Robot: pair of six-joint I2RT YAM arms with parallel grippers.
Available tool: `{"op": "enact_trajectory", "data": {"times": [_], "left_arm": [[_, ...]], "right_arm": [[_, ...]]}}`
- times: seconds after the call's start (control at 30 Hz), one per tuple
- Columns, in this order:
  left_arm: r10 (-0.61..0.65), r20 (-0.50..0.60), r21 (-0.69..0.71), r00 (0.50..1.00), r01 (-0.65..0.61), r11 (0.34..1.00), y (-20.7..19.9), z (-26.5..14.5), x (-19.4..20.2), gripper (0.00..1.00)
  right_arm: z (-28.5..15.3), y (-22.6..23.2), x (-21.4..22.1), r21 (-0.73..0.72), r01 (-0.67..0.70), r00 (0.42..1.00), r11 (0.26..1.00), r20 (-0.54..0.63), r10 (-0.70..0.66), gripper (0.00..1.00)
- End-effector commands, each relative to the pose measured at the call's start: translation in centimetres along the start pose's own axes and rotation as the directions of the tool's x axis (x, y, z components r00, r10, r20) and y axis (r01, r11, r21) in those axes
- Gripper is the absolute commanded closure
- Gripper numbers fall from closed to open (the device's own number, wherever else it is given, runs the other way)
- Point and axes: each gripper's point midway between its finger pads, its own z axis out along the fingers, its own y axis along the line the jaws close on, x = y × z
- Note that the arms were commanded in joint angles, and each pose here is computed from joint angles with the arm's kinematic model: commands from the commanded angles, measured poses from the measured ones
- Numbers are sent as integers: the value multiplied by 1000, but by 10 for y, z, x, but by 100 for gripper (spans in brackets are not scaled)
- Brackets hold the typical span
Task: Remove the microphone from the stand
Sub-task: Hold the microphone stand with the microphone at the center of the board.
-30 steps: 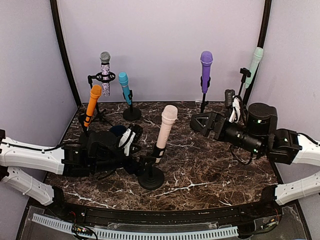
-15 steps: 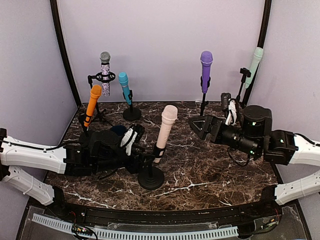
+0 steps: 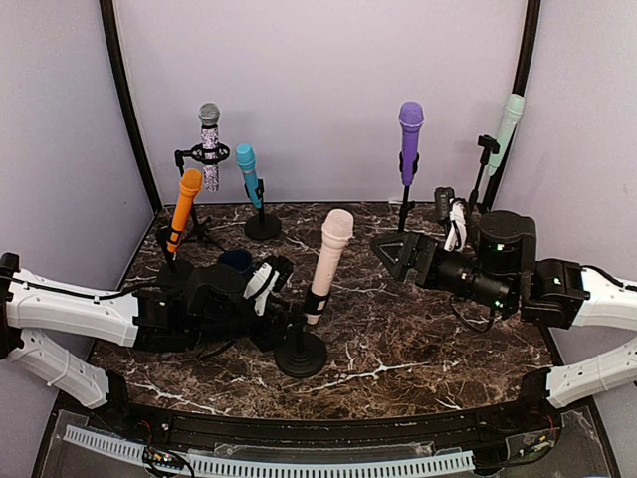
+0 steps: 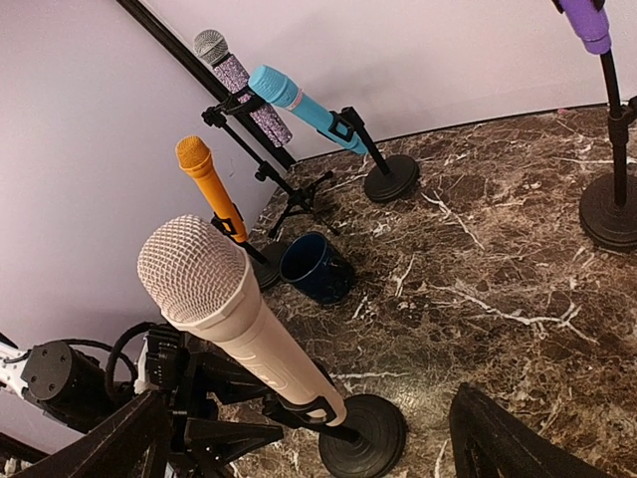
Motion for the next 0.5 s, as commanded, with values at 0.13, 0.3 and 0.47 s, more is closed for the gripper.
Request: {"op": "enact_trajectory", "data": {"times": [0.13, 0.3, 0.47], "left_arm": [[101, 10, 32, 995, -102, 994, -8, -5, -9, 63], [174, -23, 74, 984, -172, 982, -15, -3, -5, 58], [211, -49, 70, 976, -208, 976, -14, 2, -6, 52]], "right_arm": [[2, 23, -15, -74, -14, 1000, 997, 24, 16, 1], [3, 28, -18, -77, 16, 1000, 997, 18, -15, 1], [2, 29, -19, -76, 17, 1000, 997, 16, -15, 1]]}}
